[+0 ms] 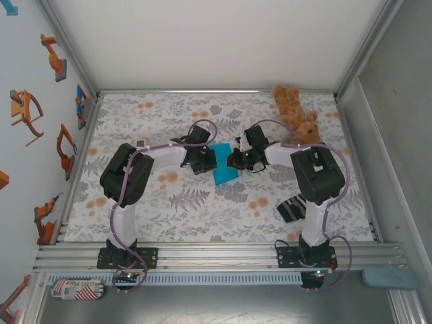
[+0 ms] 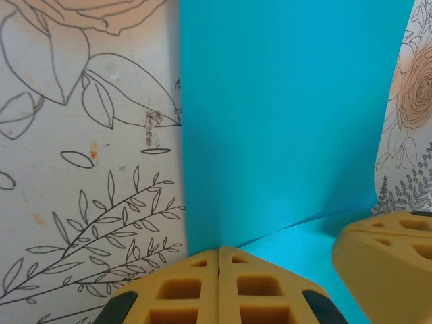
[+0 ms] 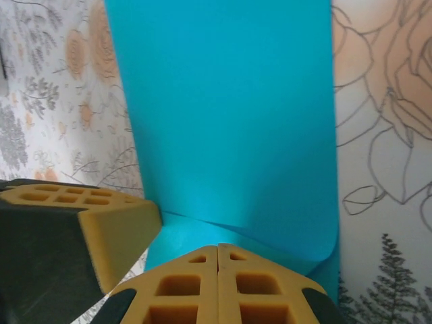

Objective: Fold a paper plane with a square sheet of paper (pick it up from the middle)
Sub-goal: Fold the triangle a second time at the center of the table.

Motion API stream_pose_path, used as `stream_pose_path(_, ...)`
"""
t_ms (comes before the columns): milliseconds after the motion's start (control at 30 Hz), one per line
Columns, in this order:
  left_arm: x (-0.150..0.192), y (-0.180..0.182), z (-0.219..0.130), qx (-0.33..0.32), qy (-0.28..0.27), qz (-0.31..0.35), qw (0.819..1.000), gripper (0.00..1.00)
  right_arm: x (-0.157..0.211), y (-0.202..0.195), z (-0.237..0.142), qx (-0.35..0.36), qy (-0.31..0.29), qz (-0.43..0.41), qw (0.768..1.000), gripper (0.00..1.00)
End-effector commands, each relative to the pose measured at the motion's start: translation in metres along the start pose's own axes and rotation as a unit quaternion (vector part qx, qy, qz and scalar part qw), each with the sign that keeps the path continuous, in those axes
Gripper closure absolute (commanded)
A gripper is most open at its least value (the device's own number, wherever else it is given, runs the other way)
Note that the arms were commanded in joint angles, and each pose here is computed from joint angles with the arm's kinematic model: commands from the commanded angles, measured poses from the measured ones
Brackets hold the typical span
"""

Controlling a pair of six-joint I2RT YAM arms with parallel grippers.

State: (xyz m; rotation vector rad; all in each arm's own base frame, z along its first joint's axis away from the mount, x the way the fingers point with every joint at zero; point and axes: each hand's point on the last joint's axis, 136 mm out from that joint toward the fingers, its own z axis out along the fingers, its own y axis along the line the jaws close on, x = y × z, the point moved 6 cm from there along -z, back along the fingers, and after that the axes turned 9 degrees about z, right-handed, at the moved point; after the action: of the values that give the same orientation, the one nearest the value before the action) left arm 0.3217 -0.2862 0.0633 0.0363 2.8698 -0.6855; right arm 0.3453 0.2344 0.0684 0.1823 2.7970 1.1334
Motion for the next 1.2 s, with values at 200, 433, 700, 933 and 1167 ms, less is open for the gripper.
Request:
stream_pose_path(200, 0.043, 0.063, 0.032, -0.138, 0.081, -0.019, 0.987, 1.0, -0.026, -0.042, -0.016, 0.064, -0.064, 0.098, 0.991, 1.0)
stream_pose_path(433, 0.035, 0.058, 0.03, -0.134, 0.075, 0.001, 0.988, 1.0, -0.037, -0.023, -0.044, 0.018, -0.108, 0.083, 0.99, 1.0)
stream_pose_path(700, 0.009, 0.046, 0.021, -0.112, 0.052, 0.063, 0.99, 1.0, -0.02, 0.015, -0.043, -0.037, -0.06, 0.014, 0.997, 1.0)
stream_pose_path(933, -0.004, 0.039, 0.024, -0.059, 0.056, 0.092, 0.992, 1.0, 0.002, 0.019, -0.012, -0.045, 0.003, 0.011, 0.999, 1.0)
stream_pose_path(1167, -0.003, 0.033, 0.026, -0.037, 0.065, 0.108, 0.991, 1.0, -0.001, 0.022, 0.002, -0.046, 0.024, 0.01, 0.999, 1.0)
